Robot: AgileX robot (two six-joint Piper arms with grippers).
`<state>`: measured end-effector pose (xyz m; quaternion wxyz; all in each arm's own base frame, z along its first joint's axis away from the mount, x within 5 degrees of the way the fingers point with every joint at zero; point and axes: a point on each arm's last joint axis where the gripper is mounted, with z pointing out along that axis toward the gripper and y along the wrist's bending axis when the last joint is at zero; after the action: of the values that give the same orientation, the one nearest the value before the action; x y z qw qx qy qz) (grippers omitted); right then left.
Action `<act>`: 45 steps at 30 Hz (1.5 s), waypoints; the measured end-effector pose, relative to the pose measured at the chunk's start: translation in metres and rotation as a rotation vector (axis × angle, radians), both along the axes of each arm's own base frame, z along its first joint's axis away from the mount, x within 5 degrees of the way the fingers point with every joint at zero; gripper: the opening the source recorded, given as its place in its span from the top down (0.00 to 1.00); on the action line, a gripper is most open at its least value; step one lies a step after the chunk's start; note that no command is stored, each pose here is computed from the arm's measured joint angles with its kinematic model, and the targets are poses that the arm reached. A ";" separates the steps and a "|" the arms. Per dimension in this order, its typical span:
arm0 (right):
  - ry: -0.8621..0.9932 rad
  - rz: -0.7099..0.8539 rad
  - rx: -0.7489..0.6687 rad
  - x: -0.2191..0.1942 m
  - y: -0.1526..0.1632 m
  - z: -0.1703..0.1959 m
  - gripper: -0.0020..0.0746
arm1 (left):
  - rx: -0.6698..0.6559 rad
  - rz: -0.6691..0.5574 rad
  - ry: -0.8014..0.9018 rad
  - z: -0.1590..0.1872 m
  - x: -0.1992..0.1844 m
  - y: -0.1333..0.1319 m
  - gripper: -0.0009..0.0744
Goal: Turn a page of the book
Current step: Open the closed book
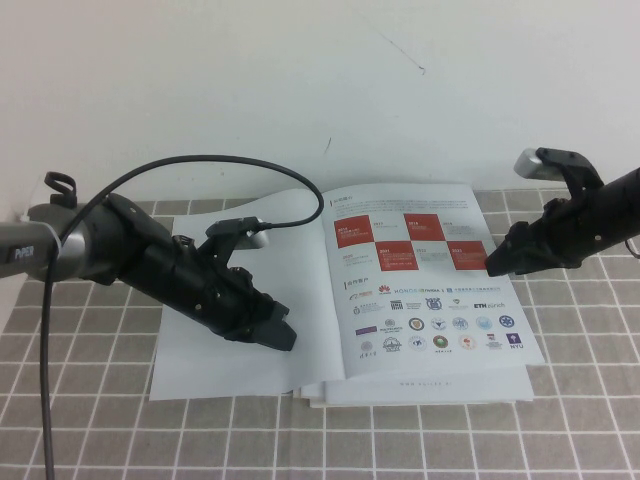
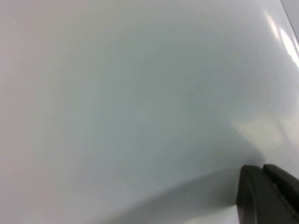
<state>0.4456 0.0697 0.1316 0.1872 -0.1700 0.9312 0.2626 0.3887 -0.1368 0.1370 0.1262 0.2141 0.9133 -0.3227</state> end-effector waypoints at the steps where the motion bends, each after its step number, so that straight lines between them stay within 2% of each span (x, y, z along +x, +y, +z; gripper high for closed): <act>1: 0.002 -0.002 -0.005 0.000 -0.001 0.000 0.45 | 0.000 0.000 0.002 -0.001 0.000 0.000 0.99; 7: 0.005 -0.005 -0.004 0.000 -0.001 0.000 0.45 | -0.007 0.010 0.020 -0.007 0.001 0.000 0.99; 15: -0.007 -0.012 0.074 0.001 0.004 0.004 0.45 | -0.017 0.019 0.029 -0.008 0.002 0.001 0.99; 45: -0.037 -0.022 0.010 0.003 0.008 0.001 0.45 | -0.019 0.016 0.030 -0.008 0.002 0.001 0.99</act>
<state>0.4489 0.0776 0.1331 0.2081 -0.1638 0.9280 0.2621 0.3903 -0.1354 0.1290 0.1170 0.2008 0.9136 -0.3337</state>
